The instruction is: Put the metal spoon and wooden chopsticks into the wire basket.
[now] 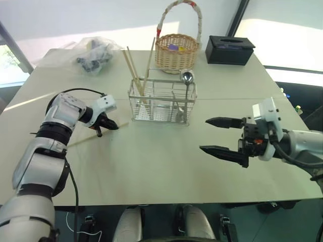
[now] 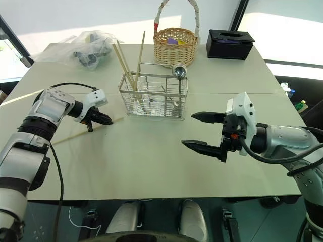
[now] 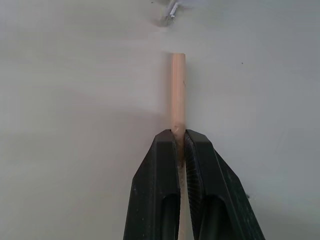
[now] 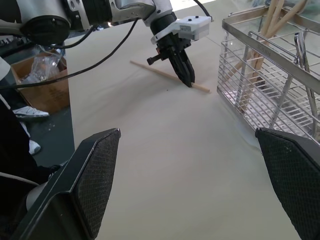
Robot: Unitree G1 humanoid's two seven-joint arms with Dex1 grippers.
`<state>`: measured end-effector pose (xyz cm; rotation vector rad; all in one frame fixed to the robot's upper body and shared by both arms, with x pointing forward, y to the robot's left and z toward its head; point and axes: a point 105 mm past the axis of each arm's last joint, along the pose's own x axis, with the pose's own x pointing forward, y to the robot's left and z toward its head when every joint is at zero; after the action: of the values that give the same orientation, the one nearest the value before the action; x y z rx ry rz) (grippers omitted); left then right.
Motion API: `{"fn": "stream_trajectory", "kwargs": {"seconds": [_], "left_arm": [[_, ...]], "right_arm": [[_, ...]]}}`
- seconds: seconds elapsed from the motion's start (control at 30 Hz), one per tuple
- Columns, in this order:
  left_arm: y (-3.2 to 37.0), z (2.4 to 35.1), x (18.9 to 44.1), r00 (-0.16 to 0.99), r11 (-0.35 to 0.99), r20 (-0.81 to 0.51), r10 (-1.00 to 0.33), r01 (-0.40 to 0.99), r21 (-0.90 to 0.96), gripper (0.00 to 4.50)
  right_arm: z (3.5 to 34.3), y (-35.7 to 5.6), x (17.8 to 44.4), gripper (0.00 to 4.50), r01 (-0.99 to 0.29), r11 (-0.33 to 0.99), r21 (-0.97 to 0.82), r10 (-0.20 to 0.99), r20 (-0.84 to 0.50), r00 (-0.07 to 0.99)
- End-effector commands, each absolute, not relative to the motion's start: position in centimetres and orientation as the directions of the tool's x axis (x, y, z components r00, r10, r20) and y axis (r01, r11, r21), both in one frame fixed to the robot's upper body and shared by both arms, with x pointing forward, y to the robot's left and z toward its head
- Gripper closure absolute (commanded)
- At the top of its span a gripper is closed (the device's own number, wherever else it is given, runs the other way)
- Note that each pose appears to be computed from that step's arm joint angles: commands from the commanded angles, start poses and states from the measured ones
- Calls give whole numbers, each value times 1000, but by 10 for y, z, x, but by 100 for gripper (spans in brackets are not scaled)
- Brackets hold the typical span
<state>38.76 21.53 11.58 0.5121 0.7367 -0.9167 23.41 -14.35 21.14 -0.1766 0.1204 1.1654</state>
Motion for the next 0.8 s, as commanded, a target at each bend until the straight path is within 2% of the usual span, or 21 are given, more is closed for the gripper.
{"fn": "stream_trajectory", "kwargs": {"seconds": [0.03, 0.17, 0.23, 0.33, 0.43, 0.5, 0.6, 0.67, 0.8], "left_arm": [[235, 165, 407, 645, 689, -568, -512, 703, 177, 447], [251, 240, 424, 877, 853, -200, -438, 475, 214, 447], [258, 292, 423, 928, 916, 96, -359, 331, 224, 447], [258, 353, 412, 880, 957, 386, -277, 291, 23, 447], [235, 407, 395, 763, 925, 587, -272, 375, -58, 447], [209, 433, 388, 690, 895, 657, -305, 443, -49, 447], [182, 448, 387, 640, 863, 691, -336, 503, -46, 447], [158, 445, 391, 618, 840, 684, -387, 542, -14, 447], [132, 420, 406, 636, 807, 630, -446, 591, -25, 447]], "right_arm": [[219, -145, 234, 0, -918, 378, -122, 902, -173, 395], [217, -145, 233, 0, -920, 373, -122, 903, -179, 390], [216, -145, 232, 0, -922, 368, -124, 904, -183, 385], [216, -145, 233, 0, -922, 365, -129, 905, -185, 384], [218, -145, 236, 0, -921, 366, -133, 904, -183, 385], [219, -146, 237, 0, -920, 366, -138, 904, -183, 387], [219, -145, 239, 0, -920, 367, -141, 904, -179, 388], [220, -143, 239, 0, -919, 367, -147, 905, -172, 389], [226, -142, 244, 0, -899, 403, -171, 896, -129, 426]]}}
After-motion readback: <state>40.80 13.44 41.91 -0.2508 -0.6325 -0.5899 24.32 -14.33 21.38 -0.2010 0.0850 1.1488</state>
